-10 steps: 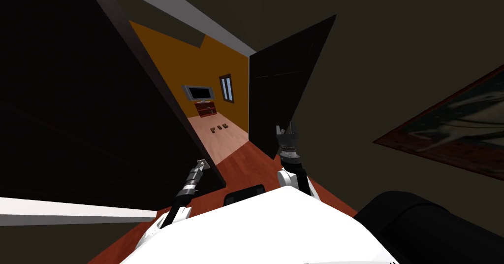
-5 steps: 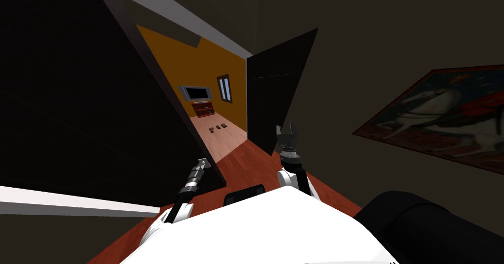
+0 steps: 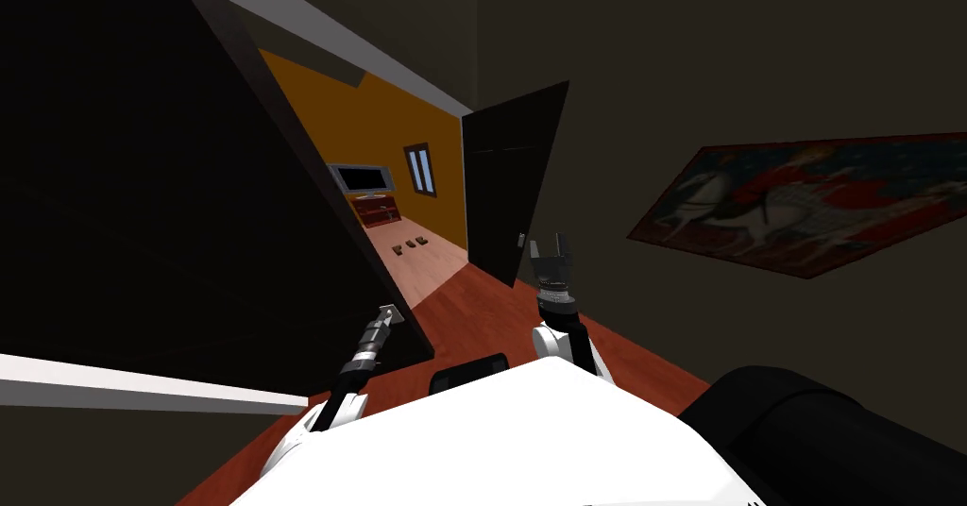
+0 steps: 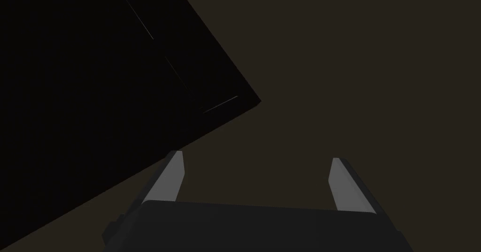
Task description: Pull the door open
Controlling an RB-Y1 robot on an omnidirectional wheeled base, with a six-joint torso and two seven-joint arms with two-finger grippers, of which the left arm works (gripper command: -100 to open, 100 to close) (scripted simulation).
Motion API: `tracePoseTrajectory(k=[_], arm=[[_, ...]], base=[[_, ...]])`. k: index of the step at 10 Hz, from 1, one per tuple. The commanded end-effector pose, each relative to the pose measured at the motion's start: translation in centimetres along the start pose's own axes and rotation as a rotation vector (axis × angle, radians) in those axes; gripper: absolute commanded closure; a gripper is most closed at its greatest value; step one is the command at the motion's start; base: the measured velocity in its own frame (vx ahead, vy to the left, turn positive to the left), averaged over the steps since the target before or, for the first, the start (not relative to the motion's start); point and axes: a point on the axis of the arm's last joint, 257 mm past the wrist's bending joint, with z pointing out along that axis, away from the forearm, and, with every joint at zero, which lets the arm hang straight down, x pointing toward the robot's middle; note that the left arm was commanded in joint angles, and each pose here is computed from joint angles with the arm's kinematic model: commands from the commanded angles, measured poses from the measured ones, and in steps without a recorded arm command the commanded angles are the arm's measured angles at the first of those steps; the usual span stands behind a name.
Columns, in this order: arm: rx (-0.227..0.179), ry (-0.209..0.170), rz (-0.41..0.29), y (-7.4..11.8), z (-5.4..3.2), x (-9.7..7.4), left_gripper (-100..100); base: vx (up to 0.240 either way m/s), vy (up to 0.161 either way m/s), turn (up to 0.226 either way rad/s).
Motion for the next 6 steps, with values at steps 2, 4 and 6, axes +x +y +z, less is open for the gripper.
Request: tracePoseTrajectory(k=[2, 4, 6], arm=[[0.005, 0.011, -0.002, -0.19, -0.18, 0.14, 100], [0.006, 0.015, -0.002, -0.24, -0.29, 0.1, 100], [0.003, 0.04, 0.0, -0.09, -1.09, 0.2, 100]], base=[[-0.203, 0.082, -0.176], [-0.187, 0.066, -0.114], [-0.099, 0.033, -0.06]])
